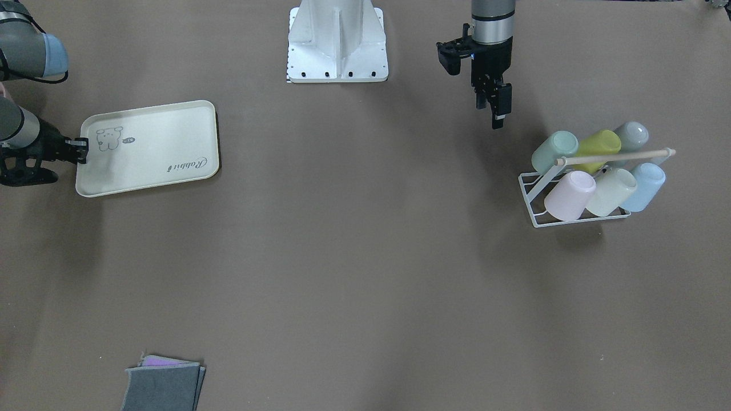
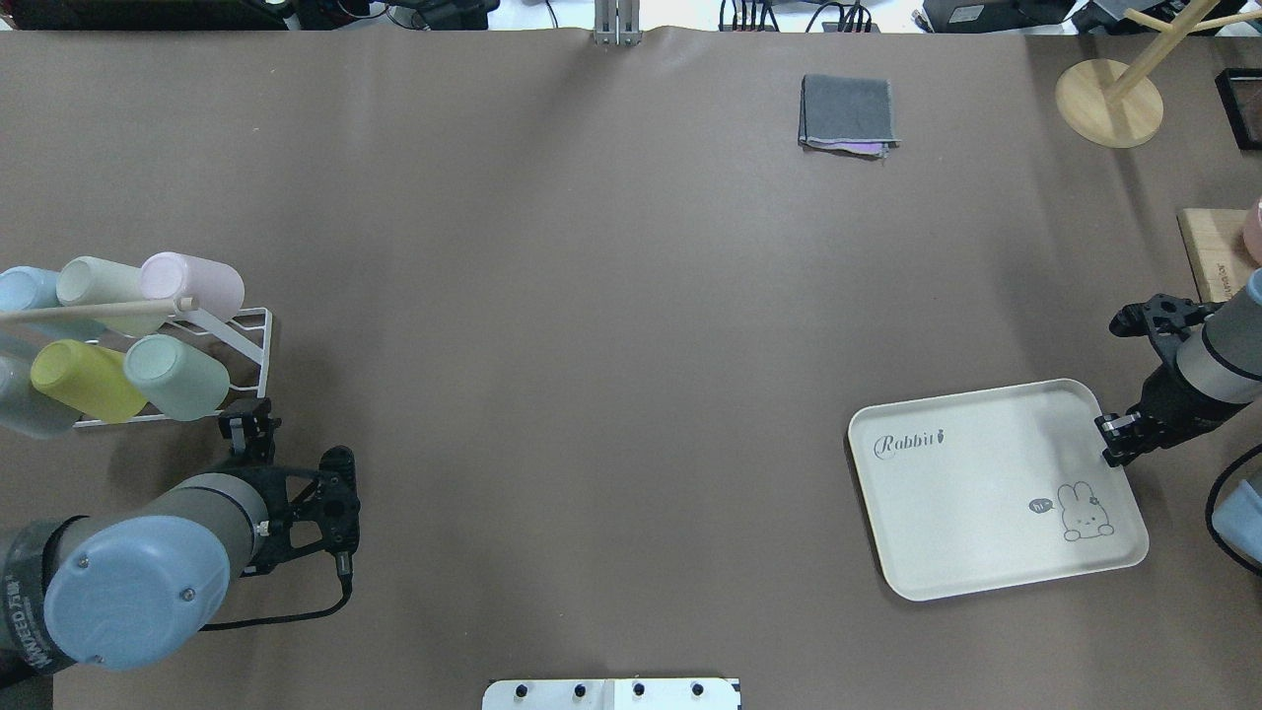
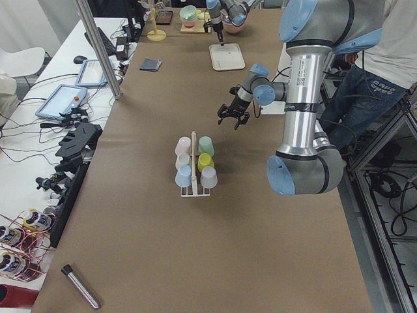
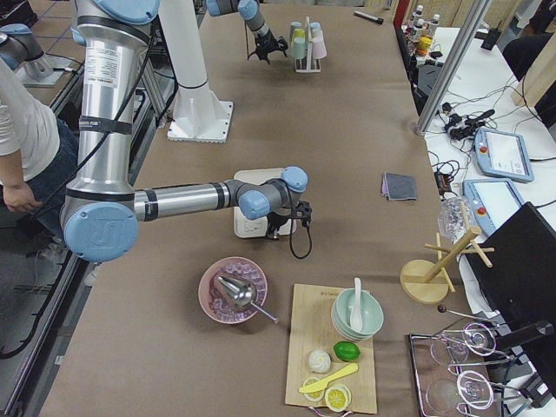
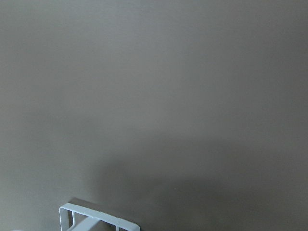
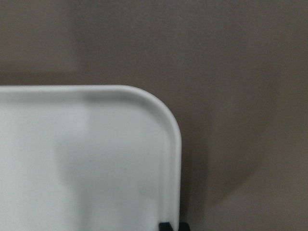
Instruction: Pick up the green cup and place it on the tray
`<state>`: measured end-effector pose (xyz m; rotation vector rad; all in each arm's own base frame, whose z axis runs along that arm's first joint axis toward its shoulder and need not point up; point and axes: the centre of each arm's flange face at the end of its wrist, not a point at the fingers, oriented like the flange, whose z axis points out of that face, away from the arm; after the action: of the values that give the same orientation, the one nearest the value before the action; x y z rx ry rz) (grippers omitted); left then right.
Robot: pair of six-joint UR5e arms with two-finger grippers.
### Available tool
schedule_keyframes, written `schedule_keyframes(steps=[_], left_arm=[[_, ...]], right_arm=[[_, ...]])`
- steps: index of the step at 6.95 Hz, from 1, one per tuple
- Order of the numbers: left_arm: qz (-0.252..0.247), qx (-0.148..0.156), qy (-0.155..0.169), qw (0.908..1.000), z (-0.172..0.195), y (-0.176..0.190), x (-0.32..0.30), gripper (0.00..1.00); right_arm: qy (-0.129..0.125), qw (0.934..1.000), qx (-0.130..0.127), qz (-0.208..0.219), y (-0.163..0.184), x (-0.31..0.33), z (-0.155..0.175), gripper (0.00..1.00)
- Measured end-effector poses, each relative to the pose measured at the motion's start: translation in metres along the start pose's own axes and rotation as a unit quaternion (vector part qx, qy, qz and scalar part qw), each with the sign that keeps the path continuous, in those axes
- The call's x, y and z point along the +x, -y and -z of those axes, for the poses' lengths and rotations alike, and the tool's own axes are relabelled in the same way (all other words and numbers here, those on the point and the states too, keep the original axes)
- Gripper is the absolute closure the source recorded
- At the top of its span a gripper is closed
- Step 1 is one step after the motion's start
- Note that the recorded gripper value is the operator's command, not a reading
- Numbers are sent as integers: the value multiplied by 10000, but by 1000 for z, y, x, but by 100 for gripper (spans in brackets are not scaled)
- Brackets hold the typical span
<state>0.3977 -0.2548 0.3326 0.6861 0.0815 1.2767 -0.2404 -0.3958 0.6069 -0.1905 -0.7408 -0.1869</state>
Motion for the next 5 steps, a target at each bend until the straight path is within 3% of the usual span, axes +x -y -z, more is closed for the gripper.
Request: schedule_keyframes(steps=[2, 5], left_arm=[[-689, -746, 252, 9945, 5, -9, 13, 3], [-1978, -1640, 455, 9653, 4, -1, 27, 3]], right_arm=[[-1, 10000, -1, -2, 0, 0, 0, 97], [-1, 10000, -11, 2, 0, 0, -1, 99]])
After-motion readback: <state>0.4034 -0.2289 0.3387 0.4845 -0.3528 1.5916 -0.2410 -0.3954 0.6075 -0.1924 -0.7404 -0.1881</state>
